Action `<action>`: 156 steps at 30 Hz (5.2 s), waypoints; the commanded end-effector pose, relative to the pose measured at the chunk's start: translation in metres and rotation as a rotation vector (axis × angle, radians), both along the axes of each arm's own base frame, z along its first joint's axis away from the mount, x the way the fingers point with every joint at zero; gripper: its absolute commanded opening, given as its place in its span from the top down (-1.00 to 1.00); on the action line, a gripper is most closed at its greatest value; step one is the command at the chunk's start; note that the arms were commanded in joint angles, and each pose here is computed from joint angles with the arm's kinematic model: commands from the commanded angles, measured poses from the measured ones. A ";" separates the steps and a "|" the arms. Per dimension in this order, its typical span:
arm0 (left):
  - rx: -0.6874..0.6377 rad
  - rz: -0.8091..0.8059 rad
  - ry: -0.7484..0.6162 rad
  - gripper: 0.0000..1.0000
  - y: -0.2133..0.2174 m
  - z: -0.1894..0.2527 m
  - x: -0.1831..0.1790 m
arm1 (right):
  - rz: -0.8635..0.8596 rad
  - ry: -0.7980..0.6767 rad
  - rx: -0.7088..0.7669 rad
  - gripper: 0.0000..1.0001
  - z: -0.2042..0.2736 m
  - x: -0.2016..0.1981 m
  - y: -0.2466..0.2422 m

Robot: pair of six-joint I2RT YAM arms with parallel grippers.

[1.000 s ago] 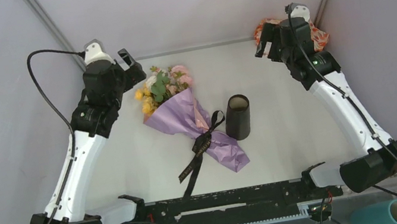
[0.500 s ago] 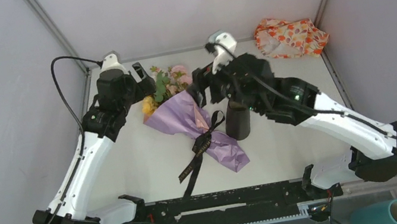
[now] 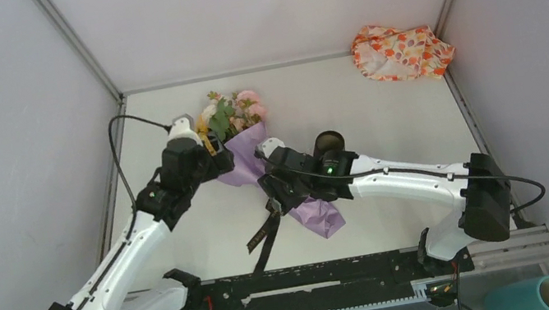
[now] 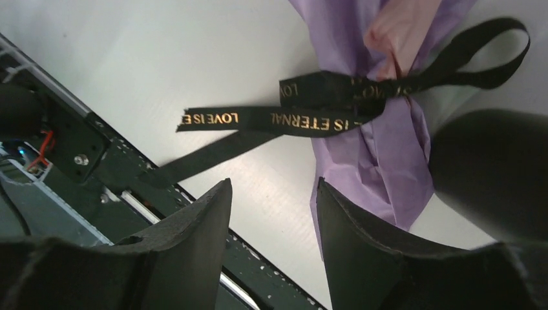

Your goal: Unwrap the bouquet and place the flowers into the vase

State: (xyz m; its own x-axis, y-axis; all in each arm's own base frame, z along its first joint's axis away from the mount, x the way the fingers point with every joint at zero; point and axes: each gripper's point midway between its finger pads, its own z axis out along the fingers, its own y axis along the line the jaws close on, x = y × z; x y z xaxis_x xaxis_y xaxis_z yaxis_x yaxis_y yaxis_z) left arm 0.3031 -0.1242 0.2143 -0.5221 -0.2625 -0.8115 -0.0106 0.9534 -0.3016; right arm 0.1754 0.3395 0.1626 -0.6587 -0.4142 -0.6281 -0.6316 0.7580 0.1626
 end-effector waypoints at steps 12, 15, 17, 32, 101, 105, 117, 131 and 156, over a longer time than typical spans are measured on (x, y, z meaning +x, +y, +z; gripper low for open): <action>-0.026 -0.277 0.132 -0.29 -0.090 -0.100 -0.036 | -0.218 -0.118 0.168 -0.23 0.049 0.010 -0.039; -0.008 -0.294 0.166 -0.24 -0.097 -0.113 -0.043 | -0.259 -0.125 0.174 -0.23 0.053 0.013 -0.052; -0.006 -0.326 0.169 -0.24 -0.106 -0.116 -0.051 | -0.283 -0.124 0.179 -0.24 0.052 0.015 -0.059; 0.123 -0.423 0.227 -0.23 -0.123 -0.141 -0.097 | -0.324 -0.081 0.222 -0.23 0.039 0.017 -0.068; 0.190 0.021 0.064 1.00 -0.034 -0.063 -0.038 | 0.041 0.039 0.051 -0.24 -0.040 -0.032 0.019; 0.083 -0.004 0.052 1.00 -0.035 -0.071 -0.025 | 0.041 0.027 0.068 -0.24 -0.035 -0.022 0.029; 0.026 -0.054 0.093 1.00 -0.036 -0.092 -0.036 | 0.011 0.144 0.195 -0.16 -0.030 0.016 0.054; 0.068 0.044 0.090 1.00 0.000 -0.083 -0.055 | -0.037 0.206 0.159 -0.07 -0.054 0.064 0.075; 0.026 0.026 0.105 1.00 -0.001 -0.081 -0.066 | -0.040 0.282 0.246 -0.17 -0.055 0.109 0.142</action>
